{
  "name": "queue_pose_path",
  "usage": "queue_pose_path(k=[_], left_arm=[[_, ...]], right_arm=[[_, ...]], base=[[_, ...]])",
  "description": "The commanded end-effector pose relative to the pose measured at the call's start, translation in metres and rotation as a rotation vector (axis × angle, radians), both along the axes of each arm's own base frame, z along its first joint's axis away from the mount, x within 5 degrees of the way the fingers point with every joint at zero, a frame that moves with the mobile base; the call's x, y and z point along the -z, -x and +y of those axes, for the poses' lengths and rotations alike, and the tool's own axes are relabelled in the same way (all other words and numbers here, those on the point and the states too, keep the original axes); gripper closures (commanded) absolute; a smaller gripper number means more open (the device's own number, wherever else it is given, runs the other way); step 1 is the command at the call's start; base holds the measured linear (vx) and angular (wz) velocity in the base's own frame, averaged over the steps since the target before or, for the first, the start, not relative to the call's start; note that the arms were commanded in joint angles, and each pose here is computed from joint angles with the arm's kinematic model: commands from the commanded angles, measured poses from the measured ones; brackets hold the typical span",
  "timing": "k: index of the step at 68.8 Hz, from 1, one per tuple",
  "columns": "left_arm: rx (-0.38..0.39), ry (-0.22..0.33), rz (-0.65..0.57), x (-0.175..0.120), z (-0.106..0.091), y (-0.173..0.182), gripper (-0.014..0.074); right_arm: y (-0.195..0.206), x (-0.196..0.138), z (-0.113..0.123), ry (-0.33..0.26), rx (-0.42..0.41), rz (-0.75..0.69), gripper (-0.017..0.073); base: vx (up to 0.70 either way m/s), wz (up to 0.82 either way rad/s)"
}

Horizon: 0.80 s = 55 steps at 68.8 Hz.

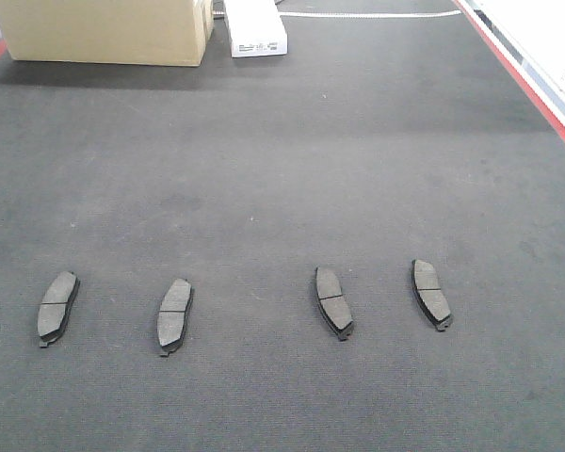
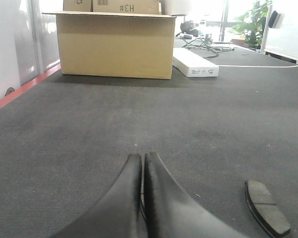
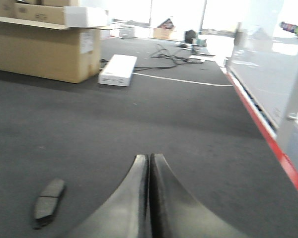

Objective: Move and align brake pads A on conveyor

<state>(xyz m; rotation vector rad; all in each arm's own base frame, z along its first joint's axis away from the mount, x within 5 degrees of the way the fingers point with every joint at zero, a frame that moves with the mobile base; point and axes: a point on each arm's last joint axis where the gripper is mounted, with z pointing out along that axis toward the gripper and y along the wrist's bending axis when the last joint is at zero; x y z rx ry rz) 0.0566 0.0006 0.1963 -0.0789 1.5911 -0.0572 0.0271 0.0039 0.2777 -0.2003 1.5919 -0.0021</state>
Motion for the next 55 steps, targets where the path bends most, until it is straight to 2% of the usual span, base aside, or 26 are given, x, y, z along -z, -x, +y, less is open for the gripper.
queue_pose_path(k=[1,20,28,55], left_arm=[[-0.001,0.006,-0.067,0.000,0.000,0.000,0.0600],[-0.001,0.006,-0.067,0.000,0.000,0.000,0.0600],[-0.001,0.006,-0.067,0.000,0.000,0.000,0.0600],[-0.001,0.006,-0.067,0.000,0.000,0.000,0.0600]], right_arm=[[-0.005,0.000,-0.001,-0.001,0.048,-0.112,0.0569],[-0.028,0.068,-0.001,-0.039,0.062,-0.198,0.0569],[-0.028,0.069,-0.001,-0.071,0.059,-0.168,0.0569],[-0.028,0.068,-0.001,-0.071,0.059,-0.172,0.0569]], base=[[0.00,0.00],[0.00,0.00],[0.00,0.00],[0.00,0.00]])
